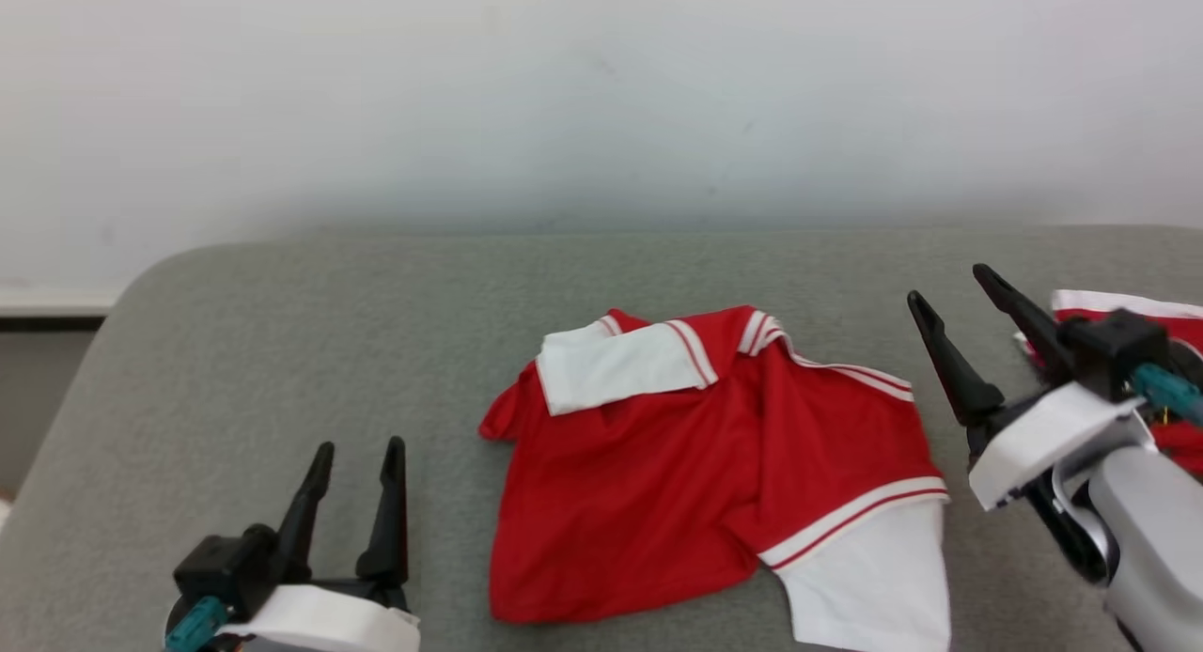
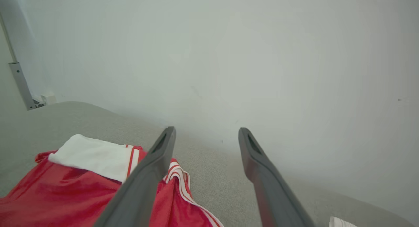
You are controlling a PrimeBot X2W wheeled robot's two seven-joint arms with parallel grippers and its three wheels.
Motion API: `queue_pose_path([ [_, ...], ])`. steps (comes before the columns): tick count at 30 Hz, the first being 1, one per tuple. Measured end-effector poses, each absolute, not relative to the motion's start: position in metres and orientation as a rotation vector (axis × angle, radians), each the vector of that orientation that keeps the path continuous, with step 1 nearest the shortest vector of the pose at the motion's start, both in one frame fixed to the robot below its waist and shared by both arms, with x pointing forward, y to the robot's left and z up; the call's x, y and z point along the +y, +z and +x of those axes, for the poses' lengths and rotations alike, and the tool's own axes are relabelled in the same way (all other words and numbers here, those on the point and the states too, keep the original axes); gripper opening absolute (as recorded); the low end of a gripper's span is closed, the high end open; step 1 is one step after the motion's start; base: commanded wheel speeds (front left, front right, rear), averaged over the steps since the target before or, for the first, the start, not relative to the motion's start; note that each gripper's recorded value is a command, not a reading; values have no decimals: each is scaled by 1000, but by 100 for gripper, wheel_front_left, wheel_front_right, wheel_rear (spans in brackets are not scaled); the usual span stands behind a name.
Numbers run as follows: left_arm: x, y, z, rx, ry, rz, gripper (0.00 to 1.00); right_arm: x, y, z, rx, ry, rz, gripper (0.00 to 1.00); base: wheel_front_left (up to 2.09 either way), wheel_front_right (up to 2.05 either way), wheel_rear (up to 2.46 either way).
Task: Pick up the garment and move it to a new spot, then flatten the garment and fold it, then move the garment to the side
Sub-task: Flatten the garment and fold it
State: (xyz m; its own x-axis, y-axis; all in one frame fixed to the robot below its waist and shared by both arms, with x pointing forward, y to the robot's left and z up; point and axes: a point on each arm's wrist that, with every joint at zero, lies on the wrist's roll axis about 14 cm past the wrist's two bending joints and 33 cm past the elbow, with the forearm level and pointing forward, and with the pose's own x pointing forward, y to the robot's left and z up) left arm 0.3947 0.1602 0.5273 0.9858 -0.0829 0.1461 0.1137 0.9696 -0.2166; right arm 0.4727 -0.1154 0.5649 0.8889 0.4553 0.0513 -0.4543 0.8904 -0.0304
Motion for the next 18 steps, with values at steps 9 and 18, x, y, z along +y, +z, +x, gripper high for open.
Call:
queue_pose_path([
  [9,140,536,394,-159,-155,-228,100,-168,580,409,-197,319,21,100,0,0,0],
  [18,145,540,386,-176,-147,-183,100,-181,566,357,-233,198,111,100,0,0,0],
])
